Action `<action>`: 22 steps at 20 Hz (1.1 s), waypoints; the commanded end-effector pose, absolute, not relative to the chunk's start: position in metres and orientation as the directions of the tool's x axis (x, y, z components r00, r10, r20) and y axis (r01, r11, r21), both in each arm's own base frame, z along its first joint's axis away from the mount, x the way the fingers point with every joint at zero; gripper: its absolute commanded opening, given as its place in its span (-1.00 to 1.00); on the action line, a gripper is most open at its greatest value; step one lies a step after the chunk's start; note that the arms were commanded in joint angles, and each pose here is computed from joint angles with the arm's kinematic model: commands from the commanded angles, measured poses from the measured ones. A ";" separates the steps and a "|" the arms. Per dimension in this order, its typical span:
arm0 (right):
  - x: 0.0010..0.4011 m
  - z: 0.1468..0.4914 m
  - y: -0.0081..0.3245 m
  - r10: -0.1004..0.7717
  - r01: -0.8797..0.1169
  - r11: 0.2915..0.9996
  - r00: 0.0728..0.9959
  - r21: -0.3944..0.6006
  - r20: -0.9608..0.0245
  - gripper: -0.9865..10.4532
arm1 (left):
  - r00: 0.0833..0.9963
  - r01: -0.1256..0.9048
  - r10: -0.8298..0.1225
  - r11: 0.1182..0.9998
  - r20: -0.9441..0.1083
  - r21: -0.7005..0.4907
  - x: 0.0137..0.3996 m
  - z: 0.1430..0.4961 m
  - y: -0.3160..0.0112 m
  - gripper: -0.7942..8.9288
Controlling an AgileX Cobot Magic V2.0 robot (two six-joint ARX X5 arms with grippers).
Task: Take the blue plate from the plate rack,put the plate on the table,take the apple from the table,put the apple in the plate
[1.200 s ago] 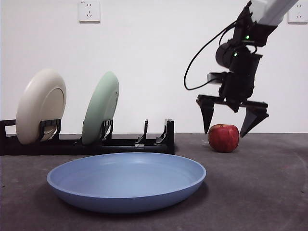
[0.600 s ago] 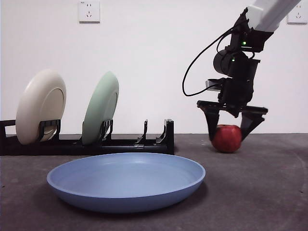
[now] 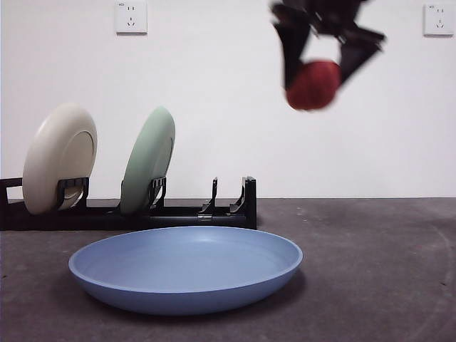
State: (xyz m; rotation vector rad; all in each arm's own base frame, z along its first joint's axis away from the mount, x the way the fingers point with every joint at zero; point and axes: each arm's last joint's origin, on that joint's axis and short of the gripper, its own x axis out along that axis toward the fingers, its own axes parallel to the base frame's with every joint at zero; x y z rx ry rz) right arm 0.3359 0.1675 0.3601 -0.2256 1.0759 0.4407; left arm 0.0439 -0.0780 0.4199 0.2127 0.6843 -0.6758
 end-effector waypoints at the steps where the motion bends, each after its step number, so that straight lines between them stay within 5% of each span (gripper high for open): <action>1: 0.305 0.360 0.198 0.253 -0.534 0.845 0.381 0.012 -0.889 -0.84 | 0.581 0.641 -0.503 0.767 -0.640 -0.021 0.044 0.420 -0.078 -0.85; 5: 0.255 0.340 0.243 0.331 -0.636 0.771 0.355 0.034 -0.875 -0.84 | 0.582 0.654 -0.504 0.757 -0.638 -0.002 0.044 0.420 -0.077 -0.85; 10: 0.229 0.267 0.268 0.349 -0.628 0.774 0.322 0.077 -0.880 -0.84 | 0.584 0.665 -0.509 0.746 -0.633 0.014 0.043 0.421 -0.075 -0.85; 15: 0.220 0.215 0.270 0.394 -0.582 0.802 0.346 0.135 -0.852 -0.84 | 0.584 0.672 -0.509 0.740 -0.632 0.025 0.043 0.421 -0.074 -0.85; 22: 0.214 0.185 0.260 0.337 -0.569 0.819 0.384 0.067 -0.860 -0.84 | 0.584 0.672 -0.509 0.740 -0.633 0.025 0.043 0.421 -0.075 -0.85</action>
